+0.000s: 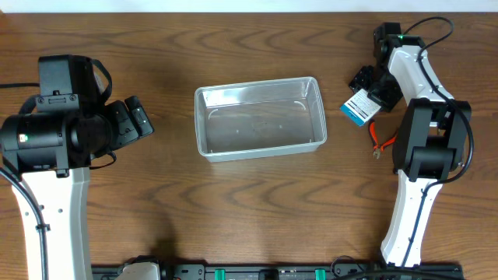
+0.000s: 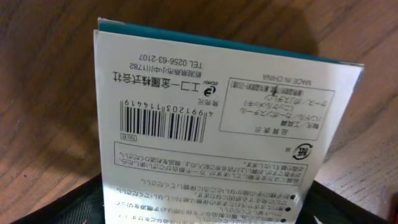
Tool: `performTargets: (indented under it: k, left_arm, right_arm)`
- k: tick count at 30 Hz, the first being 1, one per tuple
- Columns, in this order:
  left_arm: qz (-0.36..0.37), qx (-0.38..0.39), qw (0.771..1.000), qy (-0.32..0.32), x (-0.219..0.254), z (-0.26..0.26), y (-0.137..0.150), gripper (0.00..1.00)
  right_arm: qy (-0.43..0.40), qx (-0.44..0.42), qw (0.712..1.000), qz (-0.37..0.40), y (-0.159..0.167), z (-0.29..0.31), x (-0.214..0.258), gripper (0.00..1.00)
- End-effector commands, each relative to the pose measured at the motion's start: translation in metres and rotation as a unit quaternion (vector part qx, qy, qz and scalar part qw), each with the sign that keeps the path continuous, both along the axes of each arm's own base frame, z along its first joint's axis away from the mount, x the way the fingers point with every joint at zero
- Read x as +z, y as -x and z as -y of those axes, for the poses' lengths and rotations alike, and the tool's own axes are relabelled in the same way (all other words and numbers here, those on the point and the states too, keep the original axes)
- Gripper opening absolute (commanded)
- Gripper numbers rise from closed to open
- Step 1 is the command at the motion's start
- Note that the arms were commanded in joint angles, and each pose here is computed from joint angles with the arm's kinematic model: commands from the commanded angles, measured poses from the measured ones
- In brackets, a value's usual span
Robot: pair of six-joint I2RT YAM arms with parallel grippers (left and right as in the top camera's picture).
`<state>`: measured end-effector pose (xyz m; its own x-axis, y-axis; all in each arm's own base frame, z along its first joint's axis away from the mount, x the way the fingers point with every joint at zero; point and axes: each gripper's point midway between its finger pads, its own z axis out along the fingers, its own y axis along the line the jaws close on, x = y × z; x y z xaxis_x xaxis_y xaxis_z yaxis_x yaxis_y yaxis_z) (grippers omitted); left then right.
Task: Pack container
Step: 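Grasp the white-and-teal box with the right gripper, then carry the box with the right gripper and drop it into container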
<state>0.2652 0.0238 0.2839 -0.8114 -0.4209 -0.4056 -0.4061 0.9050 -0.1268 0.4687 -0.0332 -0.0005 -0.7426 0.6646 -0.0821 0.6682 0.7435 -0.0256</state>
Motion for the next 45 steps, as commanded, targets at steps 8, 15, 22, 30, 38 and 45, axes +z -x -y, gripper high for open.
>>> performTargets:
  k: [8,15,22,30,38,45]
  left_arm:
    - [-0.006,-0.005,1.000,-0.008,-0.003,-0.001,0.001,0.98]
    - [-0.006,-0.005,1.000,-0.008,-0.003,-0.001,0.001,0.98]
    - [-0.006,-0.005,1.000,-0.008,-0.003,-0.001,0.001,0.98]
    - [-0.006,-0.005,1.000,-0.008,-0.003,-0.001,0.001,0.98]
    - [-0.006,-0.006,1.000,-0.009,-0.003,-0.001,0.001,0.98]
    - [-0.006,-0.006,1.000,-0.009,-0.002,-0.001,0.001,0.98]
  right_arm:
    - [0.006,0.005,1.000,-0.012,0.008,0.000,-0.004,0.70]
    - [0.006,0.005,1.000,-0.014,0.009,0.000,-0.004,0.57]
    - [0.000,0.006,1.000,-0.014,0.009,-0.002,-0.003,0.29]
    - [0.005,0.028,1.000,0.008,-0.002,-0.004,0.024,0.26]
    - [0.015,0.089,0.993,0.080,-0.018,-0.017,0.095,0.01]
    - [0.010,0.206,0.963,0.175,-0.015,-0.061,0.184,0.01]
